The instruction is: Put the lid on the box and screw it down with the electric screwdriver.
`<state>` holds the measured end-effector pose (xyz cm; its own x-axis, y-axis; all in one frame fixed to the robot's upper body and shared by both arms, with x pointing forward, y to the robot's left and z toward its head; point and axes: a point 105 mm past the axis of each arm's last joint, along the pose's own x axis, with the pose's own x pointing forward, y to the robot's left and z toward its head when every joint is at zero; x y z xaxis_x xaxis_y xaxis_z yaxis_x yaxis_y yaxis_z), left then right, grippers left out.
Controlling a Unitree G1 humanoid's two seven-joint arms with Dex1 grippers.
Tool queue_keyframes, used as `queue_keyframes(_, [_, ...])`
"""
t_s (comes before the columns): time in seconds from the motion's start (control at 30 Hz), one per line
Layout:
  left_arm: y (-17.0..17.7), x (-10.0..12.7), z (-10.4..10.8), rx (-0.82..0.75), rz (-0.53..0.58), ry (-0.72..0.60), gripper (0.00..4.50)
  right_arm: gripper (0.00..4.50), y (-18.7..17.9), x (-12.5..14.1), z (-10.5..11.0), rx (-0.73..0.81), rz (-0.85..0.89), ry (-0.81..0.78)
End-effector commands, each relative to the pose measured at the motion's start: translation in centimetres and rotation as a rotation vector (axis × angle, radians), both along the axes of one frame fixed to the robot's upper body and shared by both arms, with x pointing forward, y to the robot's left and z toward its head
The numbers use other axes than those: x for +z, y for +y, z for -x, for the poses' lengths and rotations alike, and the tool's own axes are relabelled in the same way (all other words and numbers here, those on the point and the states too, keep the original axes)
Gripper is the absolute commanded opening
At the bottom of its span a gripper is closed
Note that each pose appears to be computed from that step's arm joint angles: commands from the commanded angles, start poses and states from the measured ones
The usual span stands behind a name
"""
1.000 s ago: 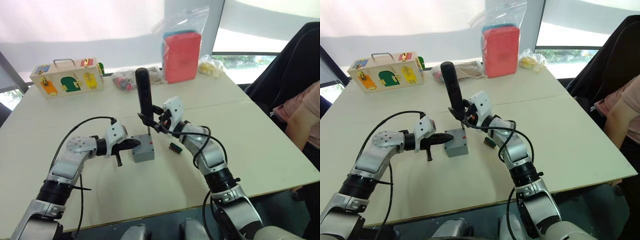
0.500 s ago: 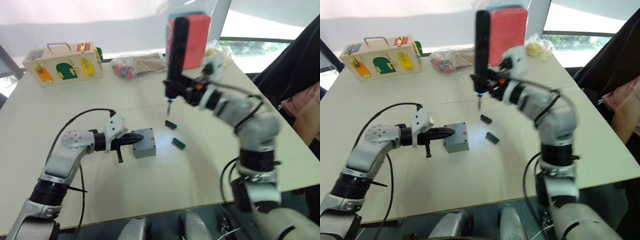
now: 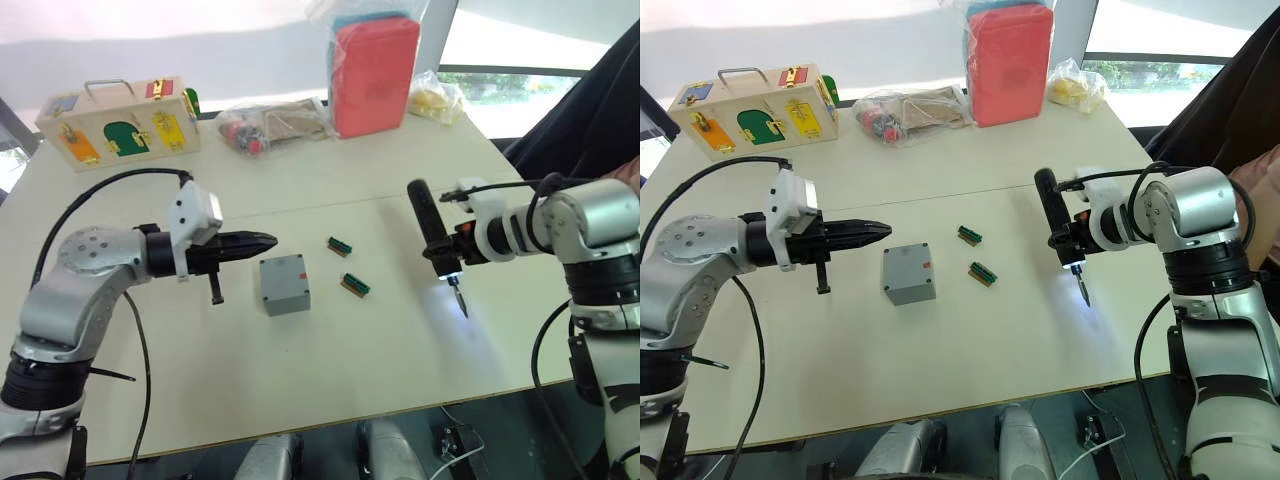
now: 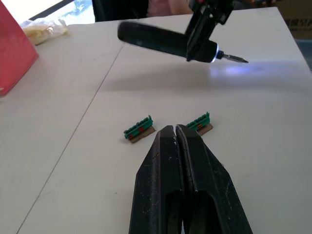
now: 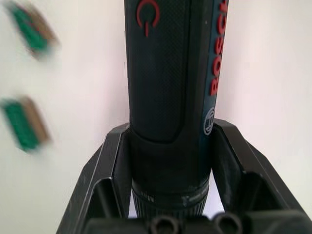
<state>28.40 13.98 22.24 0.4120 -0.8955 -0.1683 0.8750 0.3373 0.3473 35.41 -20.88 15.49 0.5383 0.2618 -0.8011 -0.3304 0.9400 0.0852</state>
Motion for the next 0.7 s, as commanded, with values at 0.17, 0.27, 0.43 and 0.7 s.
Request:
queue_keyframes(0.17, [0.0,0.8,1.7,-0.012,0.010,-0.008,0.00,1.79,-0.6,-2.0,-1.2,-0.084,0.014,0.076])
queue_keyframes(0.27, [0.2,0.5,1.9,0.008,0.000,-0.002,0.00,2.29,-0.7,-2.9,-1.4,-0.094,0.027,0.088])
queue_keyframes(0.43, [0.7,0.3,1.8,0.050,-0.011,0.005,0.00,4.01,-0.5,-1.7,-1.7,-0.070,0.020,0.047])
queue_keyframes(0.7, [4.3,-0.2,1.6,0.234,-0.052,0.057,0.00,4.46,0.4,7.4,0.2,0.308,0.034,-0.283])
